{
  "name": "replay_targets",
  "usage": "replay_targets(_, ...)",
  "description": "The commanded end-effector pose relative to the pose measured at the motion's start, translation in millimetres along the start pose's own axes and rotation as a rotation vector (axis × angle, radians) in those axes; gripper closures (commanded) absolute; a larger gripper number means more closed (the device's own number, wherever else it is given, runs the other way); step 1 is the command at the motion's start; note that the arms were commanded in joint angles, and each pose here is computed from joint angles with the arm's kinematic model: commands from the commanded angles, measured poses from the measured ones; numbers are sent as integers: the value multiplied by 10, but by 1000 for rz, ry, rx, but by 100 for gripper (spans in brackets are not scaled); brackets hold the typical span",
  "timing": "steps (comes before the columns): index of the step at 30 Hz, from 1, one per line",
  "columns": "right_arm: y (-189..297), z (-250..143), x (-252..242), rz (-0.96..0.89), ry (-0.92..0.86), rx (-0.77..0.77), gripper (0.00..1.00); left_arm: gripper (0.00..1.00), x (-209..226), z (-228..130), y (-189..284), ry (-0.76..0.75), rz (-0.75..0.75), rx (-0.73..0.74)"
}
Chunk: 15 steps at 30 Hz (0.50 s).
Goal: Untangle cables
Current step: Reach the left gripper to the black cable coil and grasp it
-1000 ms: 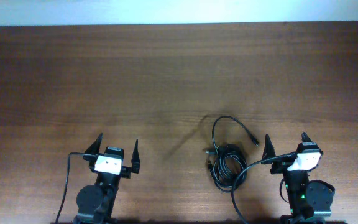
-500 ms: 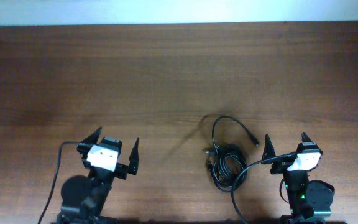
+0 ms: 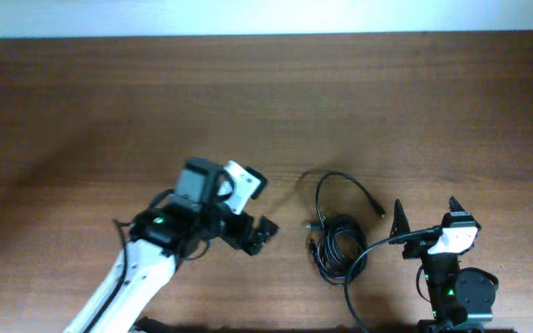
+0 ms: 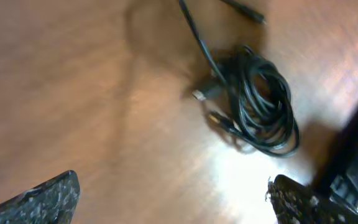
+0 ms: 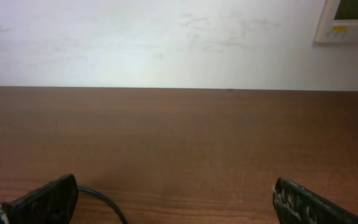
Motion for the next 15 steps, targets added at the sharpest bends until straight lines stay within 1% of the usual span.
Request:
replay_targets(1, 0, -22, 7, -3, 0, 4, 1, 1, -164, -53, -330, 93, 16, 78)
replay_targets(3, 0, -22, 7, -3, 0, 4, 1, 1, -303, -78, -514, 124, -2, 97)
replay_targets(5, 0, -22, 7, -3, 0, 5, 1, 1, -405, -123, -760, 187, 32, 104)
replay_targets(7, 0, -22, 7, -3, 0, 4, 1, 1, -547, -165, -945, 152, 4, 115)
replay_targets(8, 0, -22, 7, -3, 0, 4, 1, 1, -629, -144, -1010, 125, -21, 99)
replay_targets(10, 0, -22, 7, -3, 0, 5, 1, 1, -710, -218, -1069, 105, -41, 127)
replay_targets(11, 0, -22, 7, -3, 0, 5, 1, 1, -735, -179, -1074, 113, -52, 108)
replay_targets(13, 0, -22, 7, -3, 0, 4, 1, 1, -689, -154, -1078, 237, -12, 88)
replay_targets(15, 0, -22, 7, -3, 0, 5, 1, 1, -634, -141, -1106, 277, 68, 40)
Point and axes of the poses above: each gripper's point midway between its finger pads, its own y axis back along the fingers, its own x axis along the line the jaws close on, z = x × y, the point moved 4 cm from there along y, back along the fingers, and after that the axes turned 13 degrees about y, right-handed, at the moved point
